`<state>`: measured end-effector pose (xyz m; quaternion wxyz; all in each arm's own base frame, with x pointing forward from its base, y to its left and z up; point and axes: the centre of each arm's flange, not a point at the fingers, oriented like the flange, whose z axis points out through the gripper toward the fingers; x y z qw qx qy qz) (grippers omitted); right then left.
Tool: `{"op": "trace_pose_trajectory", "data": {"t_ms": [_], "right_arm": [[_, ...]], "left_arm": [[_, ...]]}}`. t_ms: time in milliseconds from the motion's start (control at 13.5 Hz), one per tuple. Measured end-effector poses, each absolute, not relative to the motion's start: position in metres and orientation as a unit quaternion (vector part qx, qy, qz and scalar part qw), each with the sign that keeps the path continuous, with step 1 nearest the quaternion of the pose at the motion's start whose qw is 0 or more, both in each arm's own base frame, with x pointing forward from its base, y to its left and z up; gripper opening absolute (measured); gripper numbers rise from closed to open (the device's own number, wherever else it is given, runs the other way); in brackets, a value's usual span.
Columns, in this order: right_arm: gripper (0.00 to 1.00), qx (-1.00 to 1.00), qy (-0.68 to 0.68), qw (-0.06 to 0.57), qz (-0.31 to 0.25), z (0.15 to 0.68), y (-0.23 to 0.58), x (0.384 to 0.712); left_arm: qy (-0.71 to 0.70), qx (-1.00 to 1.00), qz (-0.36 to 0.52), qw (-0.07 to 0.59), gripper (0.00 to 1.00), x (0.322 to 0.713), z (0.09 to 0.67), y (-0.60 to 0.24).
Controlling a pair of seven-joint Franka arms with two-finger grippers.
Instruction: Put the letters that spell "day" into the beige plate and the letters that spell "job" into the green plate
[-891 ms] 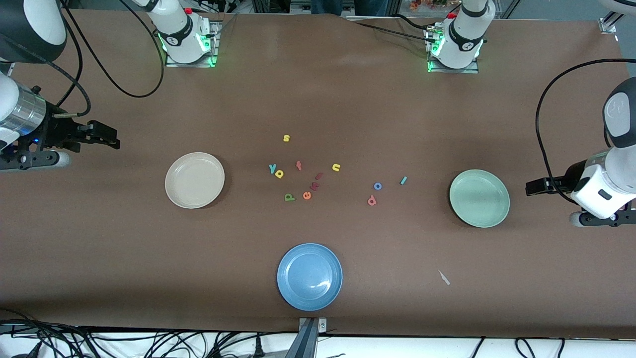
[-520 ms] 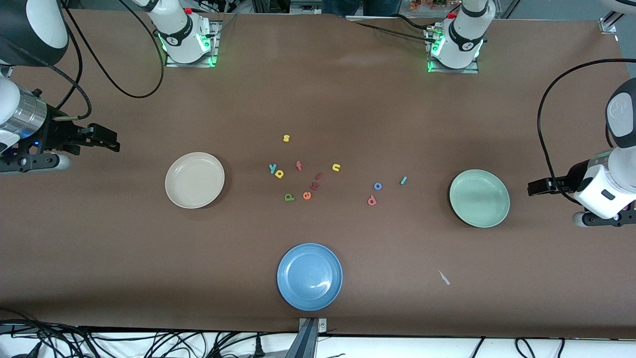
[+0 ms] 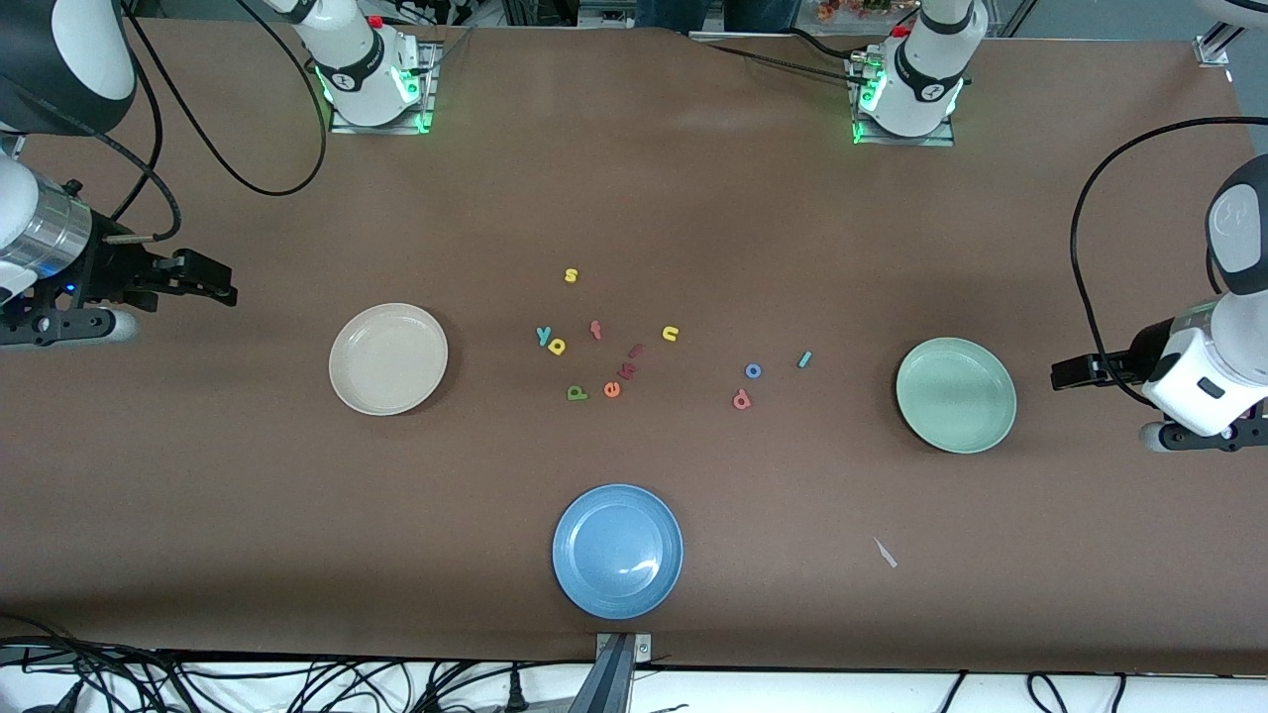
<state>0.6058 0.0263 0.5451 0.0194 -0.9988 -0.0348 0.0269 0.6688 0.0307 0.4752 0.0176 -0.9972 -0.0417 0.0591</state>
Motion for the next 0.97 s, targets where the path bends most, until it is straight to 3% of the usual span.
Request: {"op": "trace_pose_trajectory", "data": {"t_ms": [965], "right_arm": [[1.0, -0.999, -0.034, 0.019, 0.025, 0.5452, 0.0251, 0.6066]], "left_arm": [[-0.039, -0.997, 0.059, 0.018, 1.0, 0.6691, 0.4747, 0.0274]]}}
